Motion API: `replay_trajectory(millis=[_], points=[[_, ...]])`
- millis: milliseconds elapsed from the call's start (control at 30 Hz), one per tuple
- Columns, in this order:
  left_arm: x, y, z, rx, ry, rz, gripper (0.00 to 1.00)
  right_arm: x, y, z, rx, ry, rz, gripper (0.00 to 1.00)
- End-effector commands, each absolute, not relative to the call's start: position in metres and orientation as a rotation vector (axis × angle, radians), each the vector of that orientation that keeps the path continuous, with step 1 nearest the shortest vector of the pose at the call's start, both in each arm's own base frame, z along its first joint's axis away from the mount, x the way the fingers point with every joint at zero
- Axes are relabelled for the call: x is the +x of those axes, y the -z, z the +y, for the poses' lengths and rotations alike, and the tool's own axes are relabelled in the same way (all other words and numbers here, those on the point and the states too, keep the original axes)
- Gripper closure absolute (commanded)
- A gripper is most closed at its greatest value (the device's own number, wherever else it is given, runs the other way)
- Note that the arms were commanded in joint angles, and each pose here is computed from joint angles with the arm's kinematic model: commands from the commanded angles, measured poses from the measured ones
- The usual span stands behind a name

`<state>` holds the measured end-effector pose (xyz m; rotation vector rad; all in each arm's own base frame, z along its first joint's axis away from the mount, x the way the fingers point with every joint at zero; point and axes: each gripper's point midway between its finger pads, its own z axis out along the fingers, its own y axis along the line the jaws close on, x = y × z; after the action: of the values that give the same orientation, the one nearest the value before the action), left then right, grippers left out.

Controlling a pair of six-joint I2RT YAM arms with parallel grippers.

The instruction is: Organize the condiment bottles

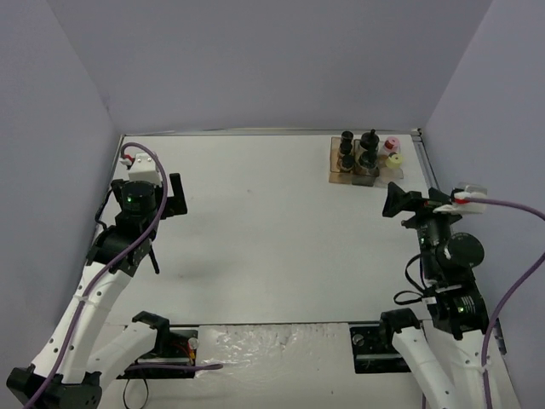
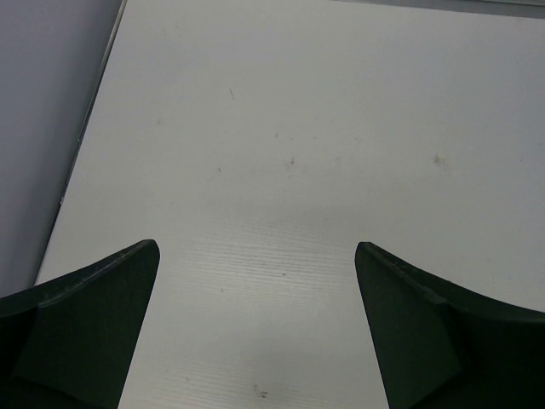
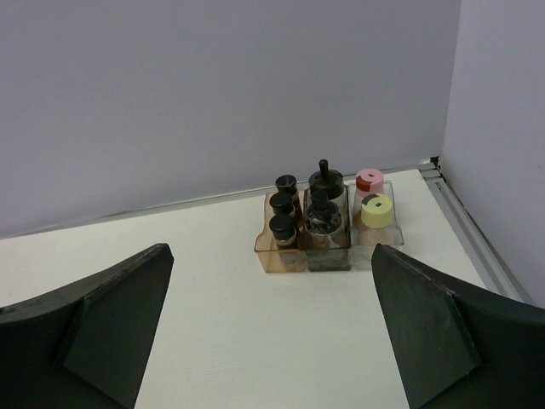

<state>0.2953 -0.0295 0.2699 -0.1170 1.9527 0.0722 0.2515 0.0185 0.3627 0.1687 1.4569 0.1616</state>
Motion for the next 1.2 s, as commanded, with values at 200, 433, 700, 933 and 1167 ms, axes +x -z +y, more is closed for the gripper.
replay_trajectory(millis=[200, 433, 700, 933, 1167], points=[[0.284, -0.285, -0.024, -0.144, -0.039, 1.844, 0.03, 0.217, -0.337, 0.007, 0.261, -0.185, 1.421, 0.0], [0.291, -0.283, -0.027, -0.136, -0.032, 1.832, 0.03, 0.232, -0.323, 0.012, 0.255, -0.181, 1.497, 0.0], [0.302, -0.27, -0.034, -0.117, -0.025, 1.875, 0.03, 0.228, -0.328, 0.006, 0.271, -0.155, 1.477, 0.0], [0.303, -0.267, -0.035, -0.113, -0.028, 1.885, 0.03, 0.23, -0.329, 0.006, 0.264, -0.149, 1.481, 0.0], [0.305, -0.265, -0.037, -0.106, -0.028, 1.892, 0.03, 0.228, -0.332, 0.005, 0.264, -0.145, 1.471, 0.0]])
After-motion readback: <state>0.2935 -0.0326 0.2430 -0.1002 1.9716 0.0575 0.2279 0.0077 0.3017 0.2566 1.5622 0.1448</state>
